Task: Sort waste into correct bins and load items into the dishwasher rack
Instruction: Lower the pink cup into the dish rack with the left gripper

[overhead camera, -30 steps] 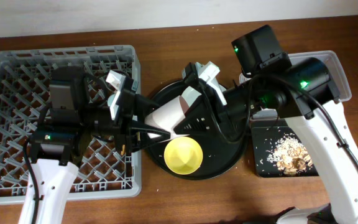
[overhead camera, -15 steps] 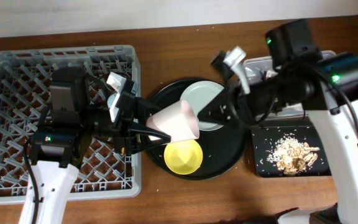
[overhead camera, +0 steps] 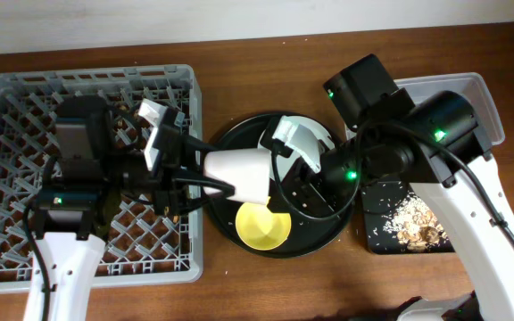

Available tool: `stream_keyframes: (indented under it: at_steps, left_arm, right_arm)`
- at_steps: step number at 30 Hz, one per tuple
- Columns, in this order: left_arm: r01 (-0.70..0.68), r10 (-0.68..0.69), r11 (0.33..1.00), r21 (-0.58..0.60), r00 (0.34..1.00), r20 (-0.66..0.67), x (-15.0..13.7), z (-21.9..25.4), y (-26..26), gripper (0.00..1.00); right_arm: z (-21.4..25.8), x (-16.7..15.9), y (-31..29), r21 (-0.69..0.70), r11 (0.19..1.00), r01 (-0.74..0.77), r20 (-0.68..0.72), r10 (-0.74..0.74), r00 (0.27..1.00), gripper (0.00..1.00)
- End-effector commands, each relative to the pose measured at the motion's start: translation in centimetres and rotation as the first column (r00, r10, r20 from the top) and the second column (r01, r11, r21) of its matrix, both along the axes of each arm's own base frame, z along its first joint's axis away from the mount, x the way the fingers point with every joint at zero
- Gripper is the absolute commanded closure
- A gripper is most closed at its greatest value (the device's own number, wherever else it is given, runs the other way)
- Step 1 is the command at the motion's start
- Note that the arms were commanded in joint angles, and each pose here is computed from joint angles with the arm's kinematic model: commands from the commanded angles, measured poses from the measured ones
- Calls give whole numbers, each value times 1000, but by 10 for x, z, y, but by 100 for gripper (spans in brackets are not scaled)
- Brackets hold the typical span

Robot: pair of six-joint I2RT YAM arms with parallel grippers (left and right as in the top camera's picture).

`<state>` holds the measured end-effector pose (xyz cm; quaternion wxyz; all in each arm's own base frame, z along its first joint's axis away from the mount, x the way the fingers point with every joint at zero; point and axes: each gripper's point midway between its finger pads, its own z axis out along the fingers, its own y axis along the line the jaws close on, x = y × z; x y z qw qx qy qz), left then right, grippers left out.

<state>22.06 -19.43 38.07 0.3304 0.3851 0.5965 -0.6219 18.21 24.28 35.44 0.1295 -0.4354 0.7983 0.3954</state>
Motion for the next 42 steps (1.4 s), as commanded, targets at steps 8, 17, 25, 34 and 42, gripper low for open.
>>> stream_keyframes:
  at_steps: [8, 17, 25, 34, 42]
  left_arm:
    - [-443, 957, 70, 894, 282, 64, 47, -177, 192, 91]
    - [-363, 968, -110, 925, 171, 183, 34, -191, 223, 91]
    - [-449, 973, -42, 892, 185, 139, 59, -205, 212, 91]
    - [-475, 972, -44, 879, 181, 146, 68, -251, 213, 43]
    - [-566, 964, 140, 812, 265, 18, 86, -209, 182, 33]
  right_arm:
    - [-48, 96, -157, -391, 628, 673, 90, -701, 707, 69]
    - [-133, 92, -167, -558, 583, 591, 14, -705, 709, 1]
    - [-133, 96, -166, -549, 584, 598, 23, -705, 709, 1]
    - [-133, 96, -166, -549, 584, 598, 23, -705, 709, 1]
    - [-133, 96, -166, -549, 584, 598, 23, -705, 709, 1]
